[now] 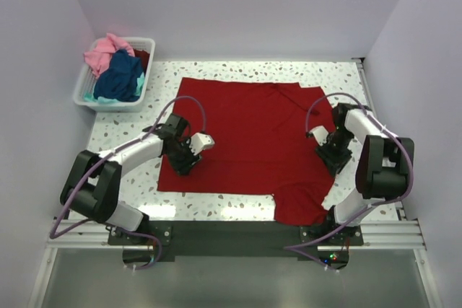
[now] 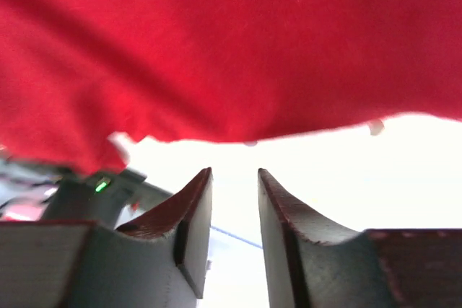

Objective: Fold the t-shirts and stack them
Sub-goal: Flatten the tshirt out

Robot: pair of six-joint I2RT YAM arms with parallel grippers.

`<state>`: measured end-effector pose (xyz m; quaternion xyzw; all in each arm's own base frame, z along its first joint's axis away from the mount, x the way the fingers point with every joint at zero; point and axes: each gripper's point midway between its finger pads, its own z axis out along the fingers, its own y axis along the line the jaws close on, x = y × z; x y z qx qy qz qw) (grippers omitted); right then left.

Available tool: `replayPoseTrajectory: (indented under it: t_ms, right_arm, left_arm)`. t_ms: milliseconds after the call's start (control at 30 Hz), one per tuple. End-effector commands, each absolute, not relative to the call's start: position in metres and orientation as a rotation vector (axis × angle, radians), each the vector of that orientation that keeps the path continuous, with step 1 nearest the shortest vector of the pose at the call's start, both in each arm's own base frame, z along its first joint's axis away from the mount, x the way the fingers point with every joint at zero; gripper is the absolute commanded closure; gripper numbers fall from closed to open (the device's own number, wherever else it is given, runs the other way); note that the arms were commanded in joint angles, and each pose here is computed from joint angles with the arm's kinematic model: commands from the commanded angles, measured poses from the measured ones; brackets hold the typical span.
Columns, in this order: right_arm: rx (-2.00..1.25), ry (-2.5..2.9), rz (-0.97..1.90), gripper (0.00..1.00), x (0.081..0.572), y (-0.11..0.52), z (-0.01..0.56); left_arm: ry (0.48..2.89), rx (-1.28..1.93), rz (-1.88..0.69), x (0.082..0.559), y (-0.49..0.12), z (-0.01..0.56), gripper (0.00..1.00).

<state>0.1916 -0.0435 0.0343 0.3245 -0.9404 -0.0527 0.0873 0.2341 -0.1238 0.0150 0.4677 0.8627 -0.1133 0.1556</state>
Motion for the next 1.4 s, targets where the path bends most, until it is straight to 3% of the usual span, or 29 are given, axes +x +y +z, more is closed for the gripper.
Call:
replayPoseTrajectory:
  t_ms: [0, 200, 367, 433, 467, 533, 567, 600, 667, 900, 1367]
  right_arm:
    - [1.017, -2.924, -0.261, 0.63, 0.222, -0.03, 0.083]
    - [0.836, -3.2, -0.312, 0.59, 0.356, -0.021, 0.12]
    - [0.753, -3.249, -0.3, 0.59, 0.438, -0.028, 0.1]
    - [0.759, -3.267, -0.306, 0.53, 0.452, -0.028, 0.095]
    - [0.774, -3.284, -0.313, 0.5, 0.462, -0.026, 0.096]
    - [0.794, -3.259, -0.353, 0.44, 0.466, -0.02, 0.083]
    - [0.825, -3.252, -0.363, 0.44, 0.468, -0.017, 0.082]
    - [0.856, -3.236, -0.372, 0.44, 0.468, -0.01, 0.079]
    - [0.906, -3.219, -0.363, 0.45, 0.468, -0.006, 0.071]
    - [0.957, -3.283, -0.237, 0.48, 0.492, -0.004, 0.063]
    - [0.923, -3.289, -0.138, 0.59, 0.515, -0.006, 0.029]
  left_arm:
    - [2.439, 1.422, -0.405, 0.223, -0.128, 0.037, 0.49]
    - [2.298, 1.335, -0.424, 0.297, -0.164, 0.082, 0.46]
    - [2.014, 1.139, -0.523, 0.409, -0.236, 0.144, 0.45]
    - [1.828, 1.064, -0.603, 0.455, -0.273, 0.195, 0.41]
    - [1.84, 1.047, -0.638, 0.475, -0.287, 0.177, 0.4]
    - [1.71, 0.967, -0.67, 0.516, -0.317, 0.222, 0.38]
    - [1.744, 0.96, -0.7, 0.533, -0.331, 0.191, 0.38]
    - [1.669, 0.921, -0.714, 0.551, -0.342, 0.224, 0.38]
    - [1.692, 0.899, -0.736, 0.569, -0.355, 0.198, 0.38]
    - [1.762, 0.883, -0.729, 0.554, -0.347, 0.165, 0.37]
    - [1.818, 0.938, -0.608, 0.496, -0.3, 0.169, 0.37]
